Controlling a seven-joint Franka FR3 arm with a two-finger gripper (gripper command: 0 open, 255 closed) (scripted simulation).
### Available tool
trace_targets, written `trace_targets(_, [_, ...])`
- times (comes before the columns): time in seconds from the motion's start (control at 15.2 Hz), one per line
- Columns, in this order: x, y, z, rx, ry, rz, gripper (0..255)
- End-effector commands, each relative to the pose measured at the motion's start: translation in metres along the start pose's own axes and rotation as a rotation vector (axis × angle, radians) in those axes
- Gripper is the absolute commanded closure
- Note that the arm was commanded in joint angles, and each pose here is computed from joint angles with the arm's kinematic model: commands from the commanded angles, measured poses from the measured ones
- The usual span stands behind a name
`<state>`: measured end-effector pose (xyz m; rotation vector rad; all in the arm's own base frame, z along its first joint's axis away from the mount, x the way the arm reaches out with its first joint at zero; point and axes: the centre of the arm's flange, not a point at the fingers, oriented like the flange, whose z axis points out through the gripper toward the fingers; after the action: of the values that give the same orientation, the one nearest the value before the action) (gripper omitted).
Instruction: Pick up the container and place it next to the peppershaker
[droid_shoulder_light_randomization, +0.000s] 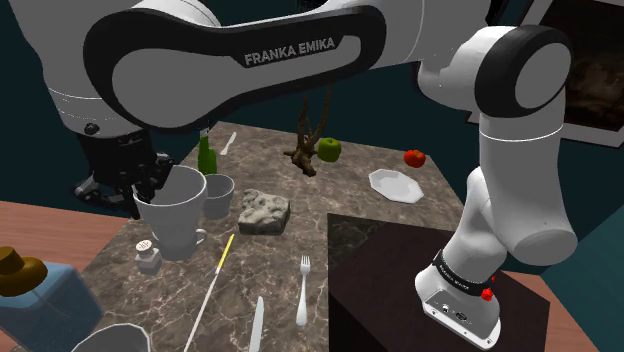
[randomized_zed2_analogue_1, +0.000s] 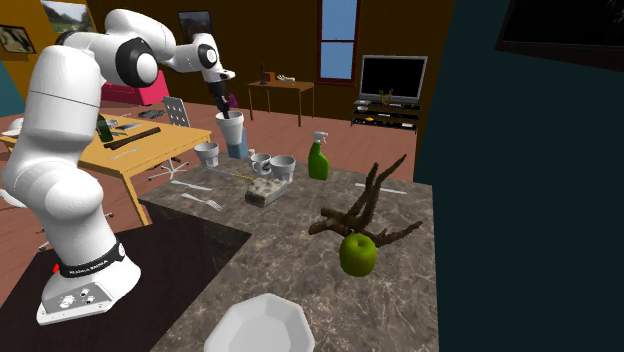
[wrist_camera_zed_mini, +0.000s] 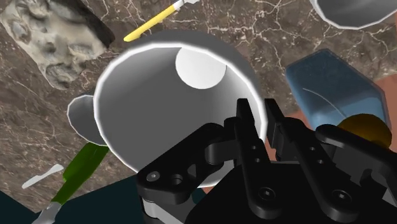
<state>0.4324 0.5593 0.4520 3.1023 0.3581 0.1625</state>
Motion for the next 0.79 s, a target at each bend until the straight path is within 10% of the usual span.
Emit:
trace_targets(0.0, [-0.001,0.000,0.010,0.001,0.001,0.000,255])
trace_targets(0.73, [-0.007,-0.002,0.068,0.001,0.001,0.000,255])
